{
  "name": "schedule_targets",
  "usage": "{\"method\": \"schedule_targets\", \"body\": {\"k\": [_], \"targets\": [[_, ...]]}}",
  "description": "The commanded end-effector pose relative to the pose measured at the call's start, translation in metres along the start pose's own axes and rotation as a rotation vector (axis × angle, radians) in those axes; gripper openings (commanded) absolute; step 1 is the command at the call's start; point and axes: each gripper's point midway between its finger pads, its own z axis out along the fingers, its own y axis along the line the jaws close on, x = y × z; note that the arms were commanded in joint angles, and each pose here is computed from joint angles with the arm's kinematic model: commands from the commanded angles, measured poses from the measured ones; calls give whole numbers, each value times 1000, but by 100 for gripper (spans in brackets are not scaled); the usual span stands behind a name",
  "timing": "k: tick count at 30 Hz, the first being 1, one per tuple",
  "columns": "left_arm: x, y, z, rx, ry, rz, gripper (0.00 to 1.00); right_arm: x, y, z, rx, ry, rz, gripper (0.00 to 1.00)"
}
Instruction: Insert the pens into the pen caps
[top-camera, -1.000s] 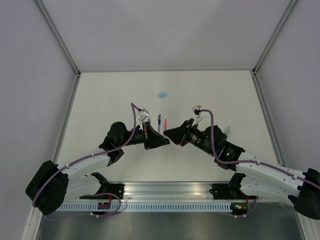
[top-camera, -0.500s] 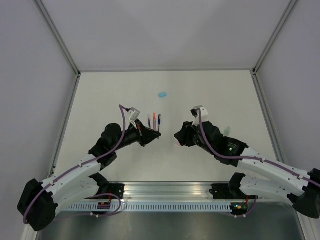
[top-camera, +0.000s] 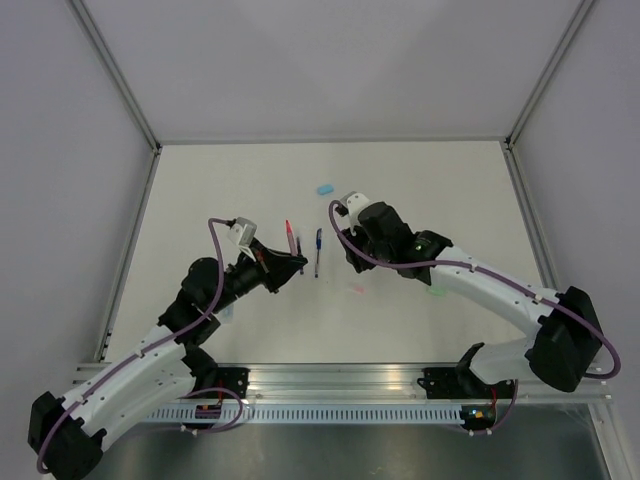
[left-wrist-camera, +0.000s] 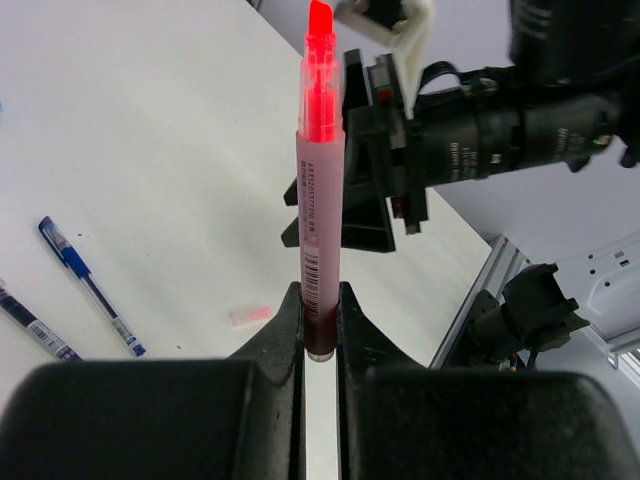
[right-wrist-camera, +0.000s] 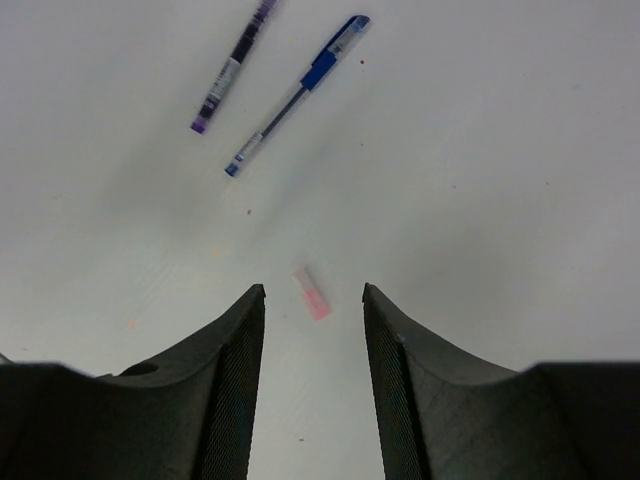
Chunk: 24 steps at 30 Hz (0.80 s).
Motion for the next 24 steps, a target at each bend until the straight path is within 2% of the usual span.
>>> {"method": "schedule_targets", "body": {"k": [1, 8, 16, 24], "targets": [[-15, -14, -9, 29, -24, -3, 2, 14, -2, 9, -135, 76, -245, 50], [-40, -26, -33, 25, -107, 12, 2, 72, -9, 44, -212, 366, -261, 49], [-48, -20, -42, -12, -169, 12, 2, 106, 1, 69, -276, 466, -231, 48], [-48, -18, -43, -23, -175, 12, 2, 125, -8, 78, -206, 535, -229, 47]]}}
